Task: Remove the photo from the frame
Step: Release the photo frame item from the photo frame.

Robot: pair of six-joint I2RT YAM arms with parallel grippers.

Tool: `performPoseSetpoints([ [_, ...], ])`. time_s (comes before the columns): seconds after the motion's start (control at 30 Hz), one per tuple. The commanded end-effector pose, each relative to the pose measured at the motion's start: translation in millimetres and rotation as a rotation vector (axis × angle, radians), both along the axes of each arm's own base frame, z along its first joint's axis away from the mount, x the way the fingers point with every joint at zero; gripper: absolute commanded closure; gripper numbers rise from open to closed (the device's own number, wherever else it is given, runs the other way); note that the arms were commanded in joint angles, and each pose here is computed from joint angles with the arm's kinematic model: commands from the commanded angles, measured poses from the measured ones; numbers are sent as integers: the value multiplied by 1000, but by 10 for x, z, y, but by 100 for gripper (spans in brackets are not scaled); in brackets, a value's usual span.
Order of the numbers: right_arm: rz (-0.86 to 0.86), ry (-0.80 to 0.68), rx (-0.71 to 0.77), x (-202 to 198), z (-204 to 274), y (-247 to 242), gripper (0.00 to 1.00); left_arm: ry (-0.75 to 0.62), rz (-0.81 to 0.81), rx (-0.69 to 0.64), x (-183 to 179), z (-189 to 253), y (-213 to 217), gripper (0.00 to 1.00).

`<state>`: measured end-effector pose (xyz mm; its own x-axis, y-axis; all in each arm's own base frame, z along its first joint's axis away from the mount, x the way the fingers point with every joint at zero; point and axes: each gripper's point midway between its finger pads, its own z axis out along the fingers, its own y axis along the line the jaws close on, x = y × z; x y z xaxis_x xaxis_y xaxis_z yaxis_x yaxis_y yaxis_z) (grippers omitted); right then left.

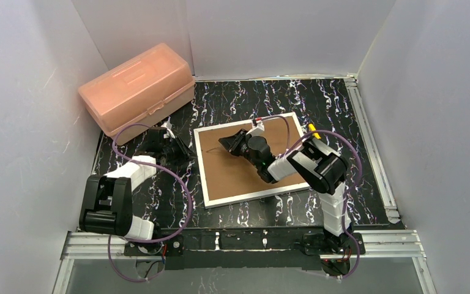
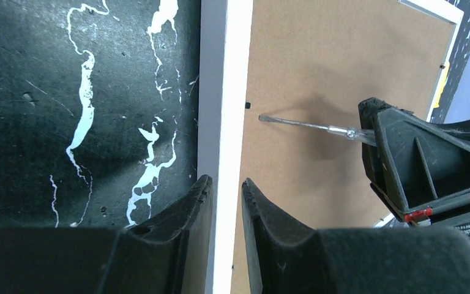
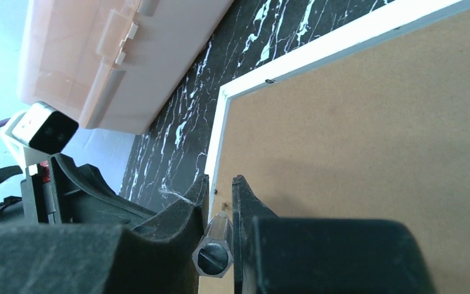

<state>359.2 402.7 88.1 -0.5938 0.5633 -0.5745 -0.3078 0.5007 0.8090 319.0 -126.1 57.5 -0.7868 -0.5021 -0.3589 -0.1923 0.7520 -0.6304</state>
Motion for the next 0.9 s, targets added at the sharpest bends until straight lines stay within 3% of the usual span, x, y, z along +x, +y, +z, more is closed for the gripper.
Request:
performPoseSetpoints([
  [0.0,-88,-23,-91,42,46,-169,99,-57,-3,43,-24,74,79,78],
  [0.17,-110,-12,-160,118,47,-252,99,-94,-3,45,-23,119,86,78],
  [0.37,-18,-19,-28,153,198,-161,99,-112,-10,30,22,89,53,78],
  [0.6,41,-24,0,153,159,-7,99,-92,-17,2,119,26,-4,79],
  [0.87,145,-37,-30,76,114,132,99,-89,2,9,170,21,14,70],
])
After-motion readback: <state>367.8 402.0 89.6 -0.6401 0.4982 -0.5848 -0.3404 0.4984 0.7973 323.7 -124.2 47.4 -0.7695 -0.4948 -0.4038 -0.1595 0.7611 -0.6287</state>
